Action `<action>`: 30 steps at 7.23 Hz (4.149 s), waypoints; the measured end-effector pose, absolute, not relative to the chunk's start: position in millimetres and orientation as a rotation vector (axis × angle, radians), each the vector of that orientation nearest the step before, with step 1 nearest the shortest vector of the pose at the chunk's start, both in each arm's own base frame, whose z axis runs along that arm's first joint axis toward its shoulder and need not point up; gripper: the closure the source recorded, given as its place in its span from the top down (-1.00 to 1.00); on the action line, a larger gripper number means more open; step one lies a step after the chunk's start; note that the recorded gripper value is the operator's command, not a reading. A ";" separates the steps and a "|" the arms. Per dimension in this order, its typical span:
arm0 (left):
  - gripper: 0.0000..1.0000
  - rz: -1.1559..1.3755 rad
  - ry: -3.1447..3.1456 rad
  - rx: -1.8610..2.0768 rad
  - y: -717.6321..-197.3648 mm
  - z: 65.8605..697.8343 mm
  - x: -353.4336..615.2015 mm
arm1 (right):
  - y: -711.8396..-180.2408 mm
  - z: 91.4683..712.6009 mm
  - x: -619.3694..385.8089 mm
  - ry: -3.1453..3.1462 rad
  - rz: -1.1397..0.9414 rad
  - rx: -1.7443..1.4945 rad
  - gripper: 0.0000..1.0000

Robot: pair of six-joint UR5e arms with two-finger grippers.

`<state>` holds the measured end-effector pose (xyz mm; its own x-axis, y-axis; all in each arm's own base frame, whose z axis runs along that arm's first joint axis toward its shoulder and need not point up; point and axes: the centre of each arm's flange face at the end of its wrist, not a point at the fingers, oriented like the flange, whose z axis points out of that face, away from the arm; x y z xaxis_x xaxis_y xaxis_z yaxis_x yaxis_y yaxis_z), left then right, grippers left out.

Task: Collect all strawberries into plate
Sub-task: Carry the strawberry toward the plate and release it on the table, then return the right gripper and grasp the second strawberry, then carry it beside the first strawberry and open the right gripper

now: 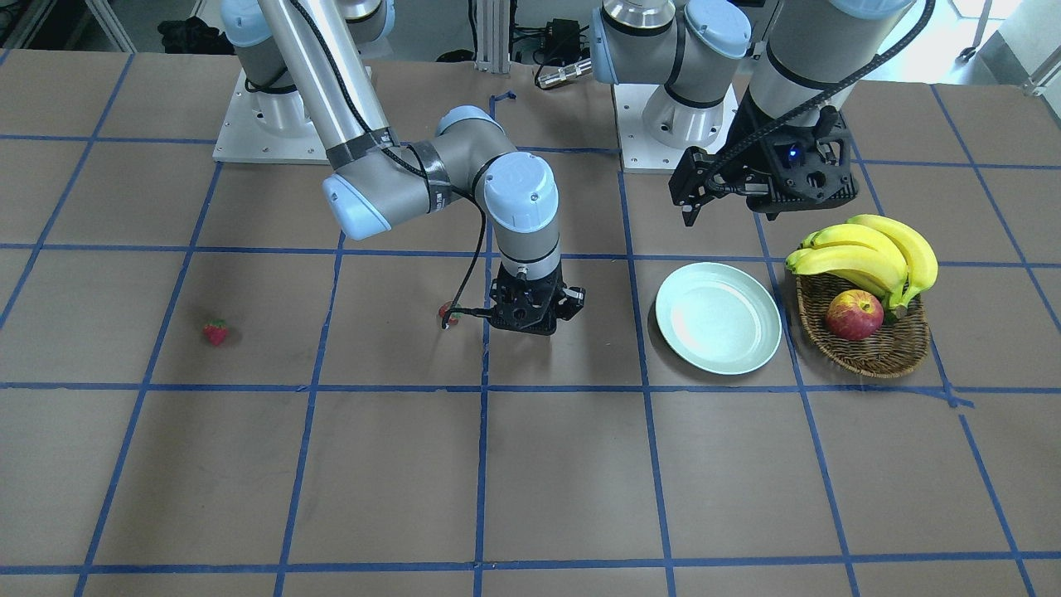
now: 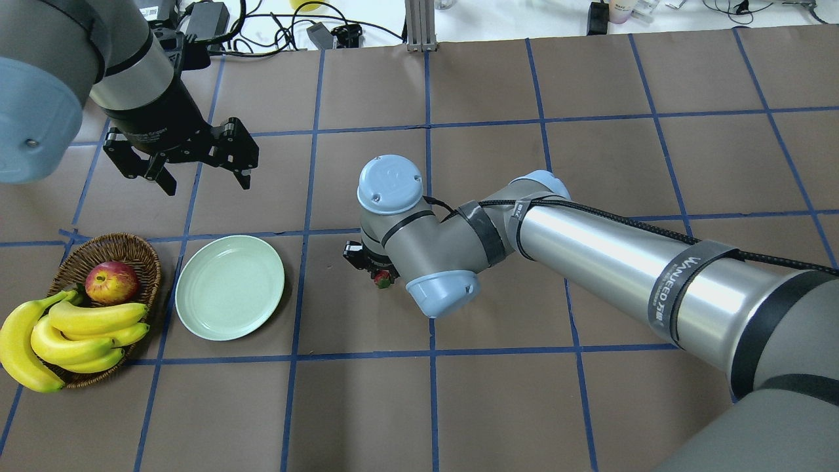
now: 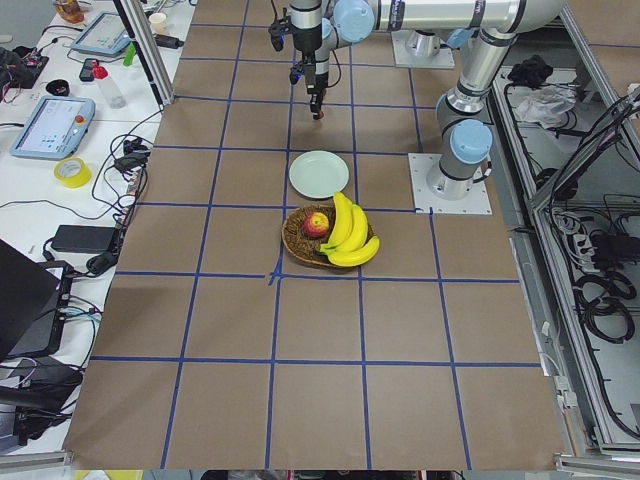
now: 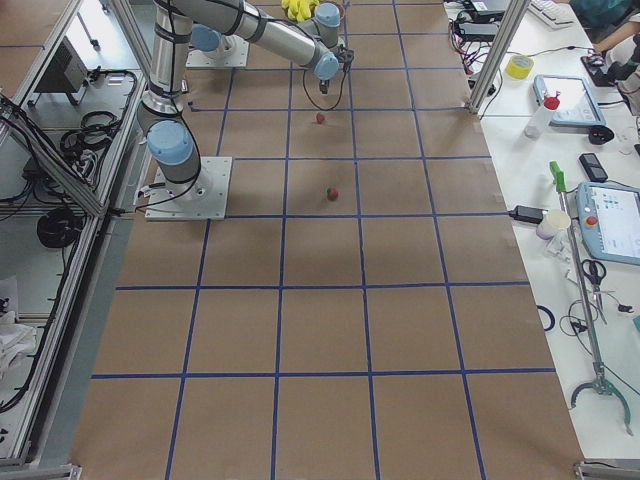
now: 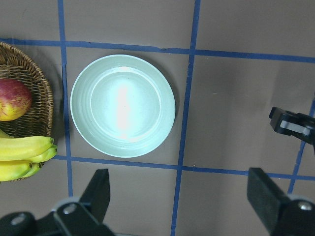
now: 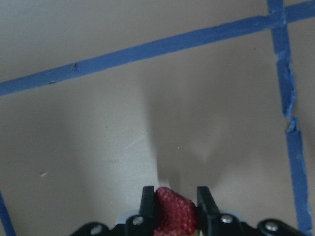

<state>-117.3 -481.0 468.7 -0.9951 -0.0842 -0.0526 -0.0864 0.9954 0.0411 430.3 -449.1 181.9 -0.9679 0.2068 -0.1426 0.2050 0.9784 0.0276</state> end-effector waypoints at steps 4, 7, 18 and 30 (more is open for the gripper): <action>1.00 0.067 3.086 -0.132 -481.0 468.8 -117.2 | -457.2 199.6 416.5 3.033 -0.077 0.220 1.00; 1.00 0.070 3.086 -0.133 -480.8 467.7 -116.8 | -462.7 191.1 366.9 3.258 -0.096 0.157 1.00; 1.00 0.078 3.086 -0.132 -481.5 465.3 -116.4 | -439.6 179.3 323.0 3.244 0.040 0.129 -1.00; 1.00 0.081 3.087 -0.111 -481.5 465.1 -116.4 | -458.3 203.0 469.3 2.818 0.181 0.697 0.43</action>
<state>-116.4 -481.5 465.1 -0.9961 -0.0701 -0.0536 -0.0728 0.9961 0.0503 469.3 -458.3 203.0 -0.8596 0.4726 -0.1941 0.4438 0.8790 0.1745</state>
